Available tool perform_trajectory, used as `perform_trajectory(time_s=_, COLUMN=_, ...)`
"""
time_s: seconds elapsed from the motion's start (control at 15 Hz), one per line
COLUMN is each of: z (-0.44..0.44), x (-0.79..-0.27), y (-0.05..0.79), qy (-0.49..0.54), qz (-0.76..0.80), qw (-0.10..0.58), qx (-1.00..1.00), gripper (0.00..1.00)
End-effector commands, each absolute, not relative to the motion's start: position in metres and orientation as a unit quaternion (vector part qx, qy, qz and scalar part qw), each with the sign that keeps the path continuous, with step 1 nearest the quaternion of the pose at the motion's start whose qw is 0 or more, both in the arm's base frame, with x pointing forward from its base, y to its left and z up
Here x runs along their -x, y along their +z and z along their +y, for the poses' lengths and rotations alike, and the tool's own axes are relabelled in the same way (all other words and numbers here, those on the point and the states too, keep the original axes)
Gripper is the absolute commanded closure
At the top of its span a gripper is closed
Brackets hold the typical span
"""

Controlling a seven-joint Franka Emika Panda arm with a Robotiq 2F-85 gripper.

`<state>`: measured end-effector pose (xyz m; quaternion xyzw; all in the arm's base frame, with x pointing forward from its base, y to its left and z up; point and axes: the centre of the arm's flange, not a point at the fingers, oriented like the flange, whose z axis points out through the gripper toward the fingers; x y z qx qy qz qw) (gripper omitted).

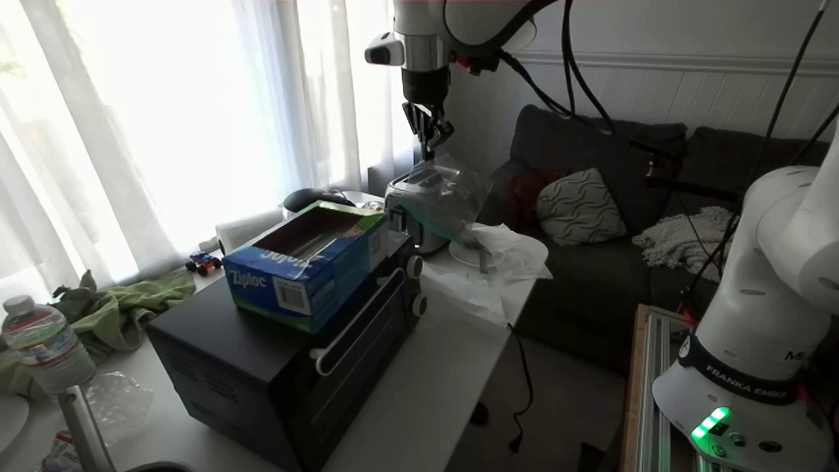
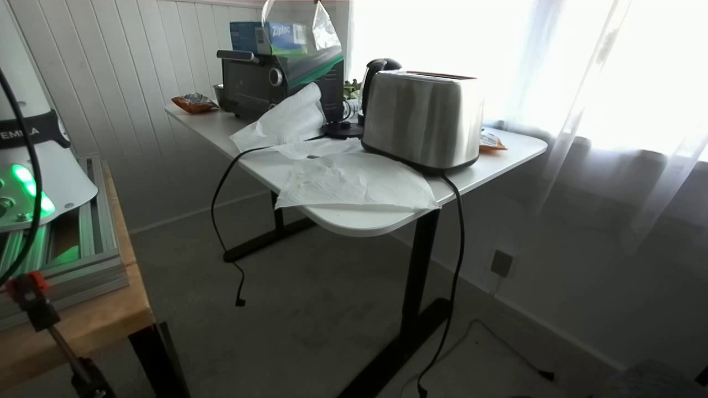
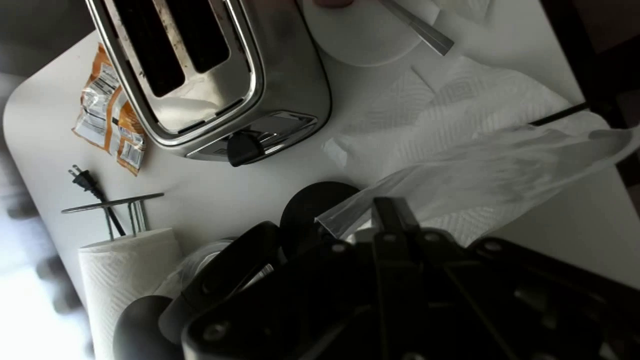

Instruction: Remove the white plastic from the box

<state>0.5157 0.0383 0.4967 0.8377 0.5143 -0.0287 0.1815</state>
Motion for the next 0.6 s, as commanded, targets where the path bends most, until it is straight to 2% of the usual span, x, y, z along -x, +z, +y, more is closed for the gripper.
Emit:
perform_trajectory(time_s=0.0, z=0.035, x=-0.495, y=0.492, qy=-0.028, qz=0.499, qw=0.181, qx=-0.847, gripper=0.67)
perform_trajectory(time_s=0.53, z=0.023, x=-0.474, y=0.496, qy=-0.026, qz=0.482, qw=0.179, qx=-0.857, gripper=0.12)
